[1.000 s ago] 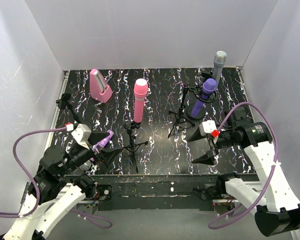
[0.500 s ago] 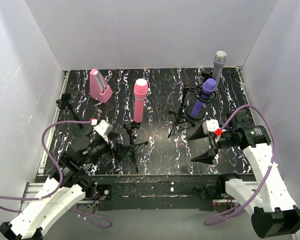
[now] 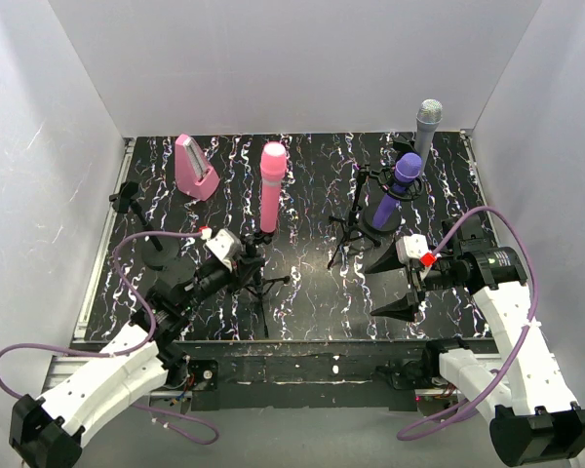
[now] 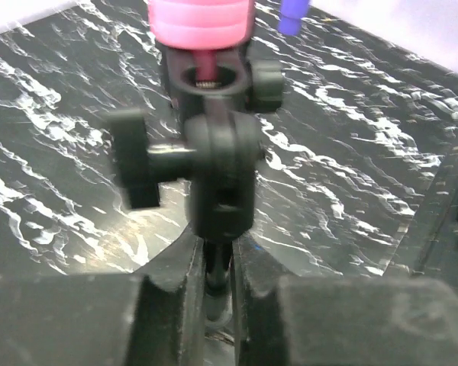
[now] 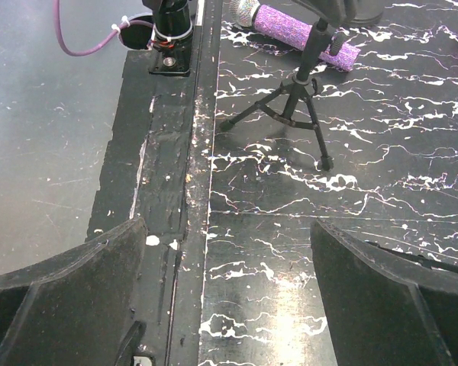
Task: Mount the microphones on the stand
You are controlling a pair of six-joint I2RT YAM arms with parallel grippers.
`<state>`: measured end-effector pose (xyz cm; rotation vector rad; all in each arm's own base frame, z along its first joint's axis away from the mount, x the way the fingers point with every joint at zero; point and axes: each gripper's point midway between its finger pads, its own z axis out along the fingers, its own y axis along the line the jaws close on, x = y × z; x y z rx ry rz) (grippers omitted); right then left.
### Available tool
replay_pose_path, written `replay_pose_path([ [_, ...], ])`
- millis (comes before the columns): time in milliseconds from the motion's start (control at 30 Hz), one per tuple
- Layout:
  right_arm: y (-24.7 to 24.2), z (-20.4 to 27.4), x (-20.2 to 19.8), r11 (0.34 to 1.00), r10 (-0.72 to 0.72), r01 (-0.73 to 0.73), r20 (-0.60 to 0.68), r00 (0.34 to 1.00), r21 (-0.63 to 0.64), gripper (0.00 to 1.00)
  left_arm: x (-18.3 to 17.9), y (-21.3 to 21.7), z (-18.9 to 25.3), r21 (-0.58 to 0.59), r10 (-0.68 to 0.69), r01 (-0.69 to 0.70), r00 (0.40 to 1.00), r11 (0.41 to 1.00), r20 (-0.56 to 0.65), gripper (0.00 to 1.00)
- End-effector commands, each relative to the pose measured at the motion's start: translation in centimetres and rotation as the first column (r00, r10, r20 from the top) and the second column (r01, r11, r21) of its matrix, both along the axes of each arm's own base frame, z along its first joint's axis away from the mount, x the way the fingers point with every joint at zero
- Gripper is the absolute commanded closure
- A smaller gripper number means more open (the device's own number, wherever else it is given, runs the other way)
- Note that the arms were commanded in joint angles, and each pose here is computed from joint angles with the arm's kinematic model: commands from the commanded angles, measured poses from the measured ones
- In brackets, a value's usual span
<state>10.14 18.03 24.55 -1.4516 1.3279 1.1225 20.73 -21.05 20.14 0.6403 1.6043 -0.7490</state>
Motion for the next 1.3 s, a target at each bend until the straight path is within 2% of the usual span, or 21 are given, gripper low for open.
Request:
replay_pose_path([
  [0,0.2,0.7,-0.1,0.999,0.006,-0.006,0.011,1.000,0.033,0.05,1.1,-0.6,2.9,-0.039,0.003,0.002,0.991,0.999,0.136,1.00],
  [167,0.2,0.5,-0.1,0.999,0.008,-0.009,0.013,1.000,0.032,0.05,4.0,0.4,6.1,-0.046,0.123,-0.114,0.949,0.992,0.289,1.00],
  [367,0.2,0.4,-0.1,0.999,0.012,-0.013,0.014,1.000,0.035,0.05,9.9,-0.9,9.0,-0.012,0.185,-0.199,0.884,0.980,0.428,1.00],
  [533,0.2,0.4,-0.3,0.999,0.017,-0.018,0.016,1.000,0.045,0.05,16.7,-0.4,9.9,-0.090,0.207,-0.187,0.891,0.978,0.403,1.00],
  [700,0.3,0.3,-0.2,0.998,0.019,-0.020,0.010,1.000,0.051,0.05,21.7,-0.3,10.1,-0.081,0.206,-0.189,0.882,0.979,0.424,1.00],
  [933,0.3,0.1,-0.1,0.998,0.019,-0.019,0.004,1.000,0.051,0.05,28.4,1.7,8.1,-0.106,0.263,-0.241,0.879,0.965,0.398,1.00],
  [1067,0.3,-0.1,-0.1,0.999,0.018,-0.018,0.003,1.000,0.048,0.04,30.8,2.3,6.4,-0.118,0.281,-0.255,0.884,0.960,0.374,1.00],
  [1200,0.2,-0.3,-0.1,0.999,0.014,-0.014,0.002,1.000,0.043,0.04,31.2,2.0,5.1,-0.125,0.264,-0.235,0.909,0.964,0.324,1.00],
  [1267,0.2,-0.5,-0.2,0.999,0.016,-0.016,-0.006,1.000,0.045,0.04,30.7,2.2,4.6,-0.123,0.265,-0.238,0.916,0.964,0.303,0.91],
])
